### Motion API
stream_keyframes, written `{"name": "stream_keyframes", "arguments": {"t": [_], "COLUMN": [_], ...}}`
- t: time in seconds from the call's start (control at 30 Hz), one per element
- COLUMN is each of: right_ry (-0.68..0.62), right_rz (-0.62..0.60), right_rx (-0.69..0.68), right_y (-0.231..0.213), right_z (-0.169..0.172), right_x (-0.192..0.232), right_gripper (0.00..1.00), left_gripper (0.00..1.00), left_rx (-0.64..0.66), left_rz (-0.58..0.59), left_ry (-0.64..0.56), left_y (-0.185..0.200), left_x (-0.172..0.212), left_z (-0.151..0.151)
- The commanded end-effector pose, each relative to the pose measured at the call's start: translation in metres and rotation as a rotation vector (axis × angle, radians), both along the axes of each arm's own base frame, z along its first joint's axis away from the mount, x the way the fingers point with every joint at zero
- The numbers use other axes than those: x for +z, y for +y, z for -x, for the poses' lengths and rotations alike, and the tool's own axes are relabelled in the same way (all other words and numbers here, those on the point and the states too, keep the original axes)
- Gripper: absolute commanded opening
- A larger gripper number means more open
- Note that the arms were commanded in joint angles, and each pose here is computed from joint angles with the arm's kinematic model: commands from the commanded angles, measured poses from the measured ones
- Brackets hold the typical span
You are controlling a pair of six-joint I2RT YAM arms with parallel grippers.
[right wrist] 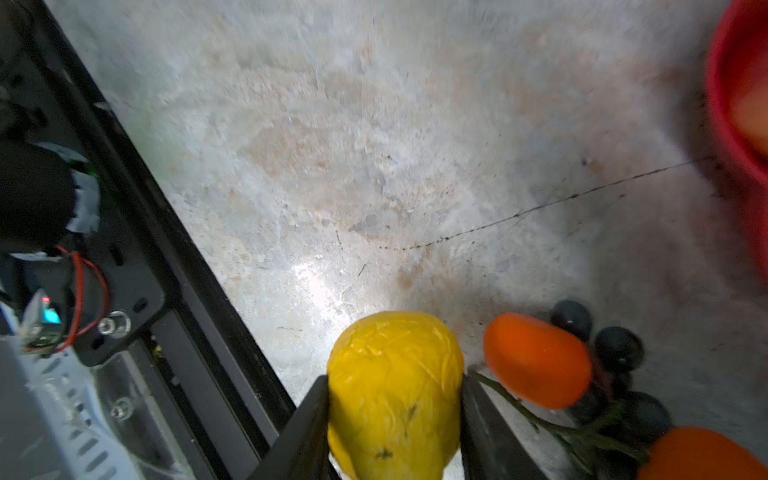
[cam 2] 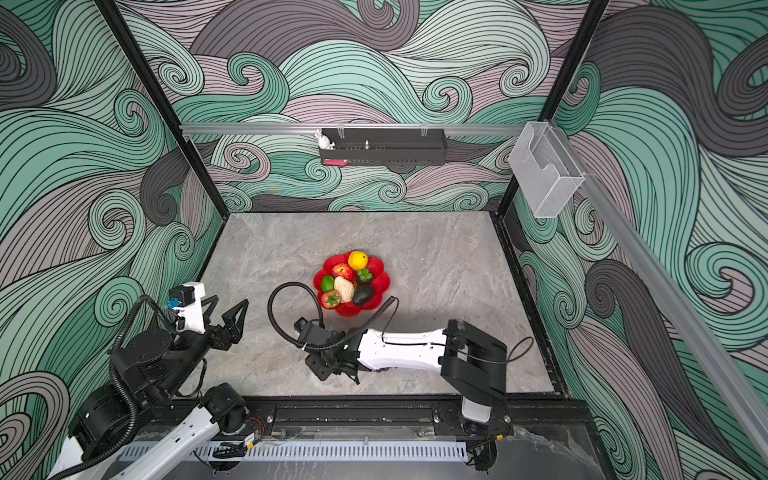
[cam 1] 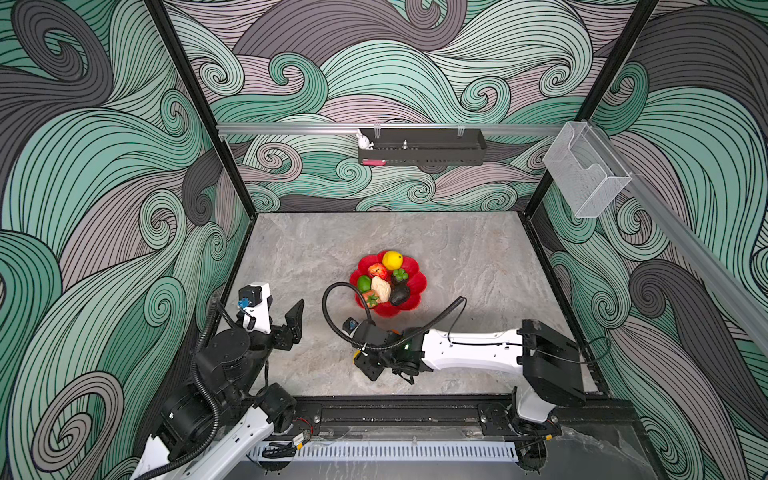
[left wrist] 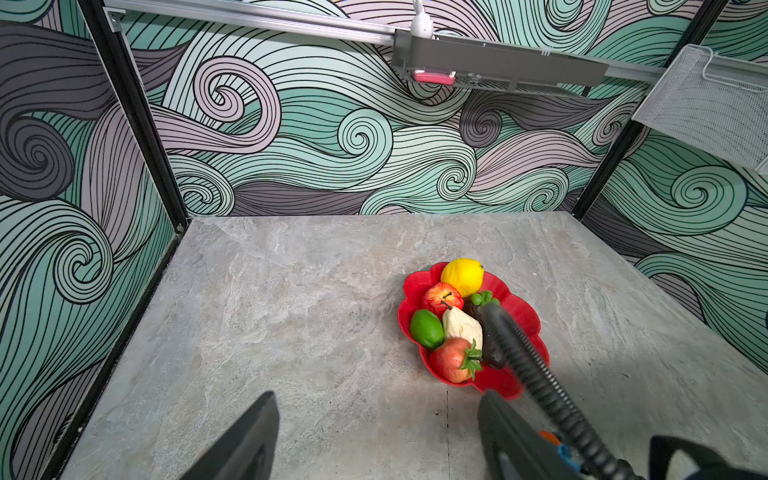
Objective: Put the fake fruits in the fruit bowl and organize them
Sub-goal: 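Close the right gripper on the wrinkled yellow lemon and lift it, then carry the yellow lemon over the red bowl with the right gripper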
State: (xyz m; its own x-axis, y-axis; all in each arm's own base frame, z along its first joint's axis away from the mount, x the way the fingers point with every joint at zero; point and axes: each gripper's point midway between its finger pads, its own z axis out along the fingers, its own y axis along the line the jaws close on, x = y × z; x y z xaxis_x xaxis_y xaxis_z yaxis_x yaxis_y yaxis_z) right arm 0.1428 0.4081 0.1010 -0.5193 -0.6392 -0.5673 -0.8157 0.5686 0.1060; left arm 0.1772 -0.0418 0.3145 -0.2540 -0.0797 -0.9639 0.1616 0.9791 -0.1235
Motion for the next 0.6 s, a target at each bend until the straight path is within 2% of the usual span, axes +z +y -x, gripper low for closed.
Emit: {"name": "stream_keyframes", "arguments": {"t": [0.0,0.1,0.3,0.43,0.57], "right_ry": [-0.133,-0.237,-0.316,-0.301,-0.231], "right_rz": [-0.049,-0.036,0.002,0.009,-0.007], "right_rx": [-0.035,-0.080,-0.236,-0.378,-0.500], "right_y": [-0.011,-0.031,-0.087,-0.125,-0.152], "right_z": [-0.035,-0.065,-0.140,-0.192,-0.231], "right_x": [0.057,0.083,0.107,0.104,0.085], "right_gripper": [0.45,0.46,0.46,0.45,0.44], "left_gripper": [0.78,0.78,0.78,0.80,0.81], "left_rx": [0.020,0.018,0.017,0.015,0.008], "left_rz": [0.008,0.006,0.004,-0.004,-0.012], "left_ry": [-0.009,-0.004,-0.002,0.003,0.010], "left_y": [0.005,0.004,0.004,0.003,0.000], "left_x": [0.003,0.002,0.001,0.000,-0.001], "left_z": [0.001,0.001,0.001,0.000,-0.002]}}
